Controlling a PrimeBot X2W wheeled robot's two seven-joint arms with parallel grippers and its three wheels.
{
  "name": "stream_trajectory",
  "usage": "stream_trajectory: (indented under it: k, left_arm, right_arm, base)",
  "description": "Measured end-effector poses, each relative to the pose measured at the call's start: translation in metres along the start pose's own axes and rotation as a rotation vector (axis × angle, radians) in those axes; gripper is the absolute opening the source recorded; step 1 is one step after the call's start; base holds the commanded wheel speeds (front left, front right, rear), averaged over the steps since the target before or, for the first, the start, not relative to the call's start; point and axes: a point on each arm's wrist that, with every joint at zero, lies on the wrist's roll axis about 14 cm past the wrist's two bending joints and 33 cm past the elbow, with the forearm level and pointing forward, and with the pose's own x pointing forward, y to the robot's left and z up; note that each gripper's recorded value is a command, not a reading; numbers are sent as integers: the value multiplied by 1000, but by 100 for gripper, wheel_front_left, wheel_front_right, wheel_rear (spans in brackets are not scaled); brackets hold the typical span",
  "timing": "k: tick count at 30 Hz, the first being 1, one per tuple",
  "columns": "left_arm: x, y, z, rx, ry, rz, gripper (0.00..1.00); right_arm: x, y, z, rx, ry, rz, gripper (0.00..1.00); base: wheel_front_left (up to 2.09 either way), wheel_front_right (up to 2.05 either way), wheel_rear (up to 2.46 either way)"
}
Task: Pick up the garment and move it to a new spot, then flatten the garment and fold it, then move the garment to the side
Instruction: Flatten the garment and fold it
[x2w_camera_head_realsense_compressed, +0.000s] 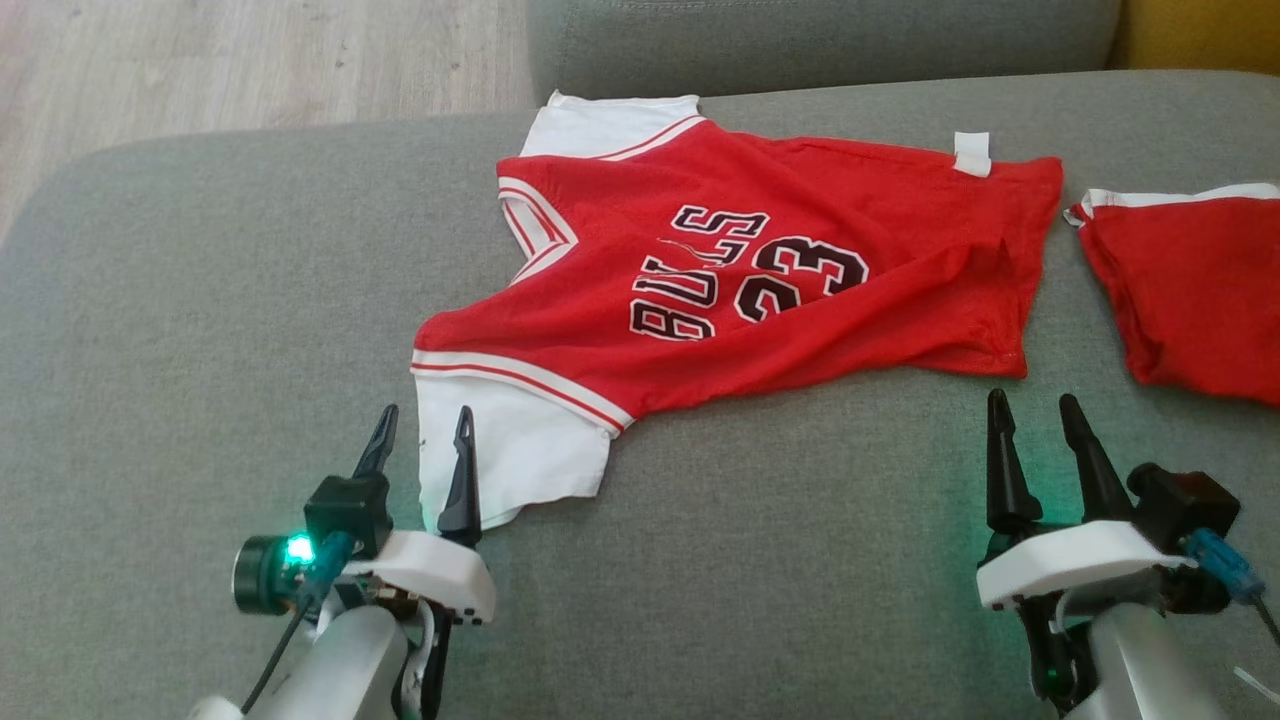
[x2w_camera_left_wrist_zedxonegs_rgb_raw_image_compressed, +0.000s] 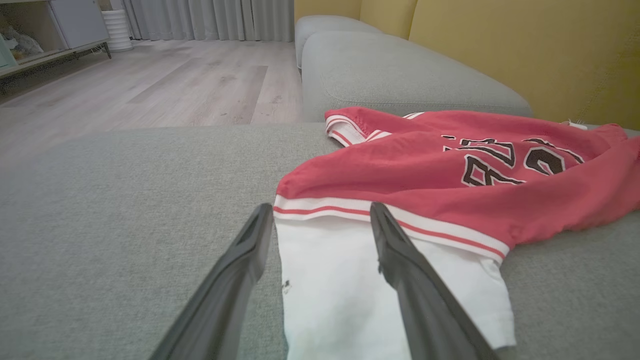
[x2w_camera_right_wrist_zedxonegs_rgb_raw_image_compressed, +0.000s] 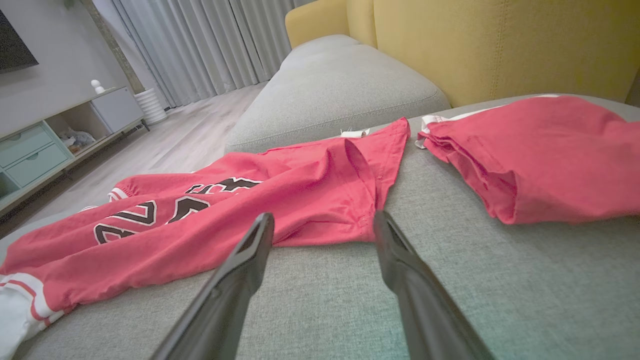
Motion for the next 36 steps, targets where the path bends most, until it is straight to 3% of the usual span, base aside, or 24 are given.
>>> stream_trajectory:
  k: [26,33,34,35,36]
  left_arm:
    - [-16,17,-65,41,316,54,100]
    - [-17,10,-70,41,370,10,100]
    - [-17,7,-70,39,373,-1,46]
    - [-17,6,-69,32,372,-8,3]
    - [-17,3,-68,28,369,-19,0]
  right_arm:
    - [-3,-1,-7,8,19,-2,100]
    - [-4,-2,-8,15,19,-8,100]
    - [-4,-3,-8,15,22,-10,100]
    - [-4,-4,-9,15,25,-13,100]
    - [-4,-4,-11,10,31,-15,100]
  base:
    - [0,0,0]
    - [0,0,0]
    - [0,0,0]
    - [0,0,0]
    - [0,0,0]
